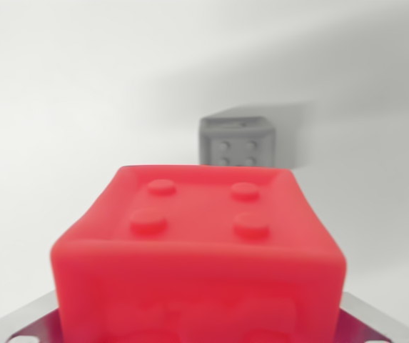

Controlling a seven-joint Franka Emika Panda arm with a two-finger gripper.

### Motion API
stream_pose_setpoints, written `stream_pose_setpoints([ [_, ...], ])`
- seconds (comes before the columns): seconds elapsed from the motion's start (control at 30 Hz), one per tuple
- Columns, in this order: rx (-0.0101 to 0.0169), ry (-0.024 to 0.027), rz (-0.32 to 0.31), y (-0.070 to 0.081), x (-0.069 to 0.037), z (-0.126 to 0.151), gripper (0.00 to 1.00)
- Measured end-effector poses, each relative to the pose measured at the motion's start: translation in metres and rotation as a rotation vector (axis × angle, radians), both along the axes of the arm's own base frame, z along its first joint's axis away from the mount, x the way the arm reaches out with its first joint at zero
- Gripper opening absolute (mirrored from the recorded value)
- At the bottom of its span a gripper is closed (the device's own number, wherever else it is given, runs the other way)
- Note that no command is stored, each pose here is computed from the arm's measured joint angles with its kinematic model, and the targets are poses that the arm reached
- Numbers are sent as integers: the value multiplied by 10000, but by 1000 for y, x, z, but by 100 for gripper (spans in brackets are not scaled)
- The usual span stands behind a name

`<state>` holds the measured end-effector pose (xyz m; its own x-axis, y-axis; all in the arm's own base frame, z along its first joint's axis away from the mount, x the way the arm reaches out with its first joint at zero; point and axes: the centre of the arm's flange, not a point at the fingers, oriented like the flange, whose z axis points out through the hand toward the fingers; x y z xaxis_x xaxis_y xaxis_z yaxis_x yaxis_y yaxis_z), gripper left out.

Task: Destack cube

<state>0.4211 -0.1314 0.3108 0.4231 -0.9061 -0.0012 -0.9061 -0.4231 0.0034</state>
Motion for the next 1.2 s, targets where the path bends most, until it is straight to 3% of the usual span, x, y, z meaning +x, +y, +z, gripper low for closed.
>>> stream_pose_setpoints([
  [0.37, -15, 9, -99, 16, 13, -6, 0],
  [1.2, -20, 2, -350, 51, 41, -20, 0],
])
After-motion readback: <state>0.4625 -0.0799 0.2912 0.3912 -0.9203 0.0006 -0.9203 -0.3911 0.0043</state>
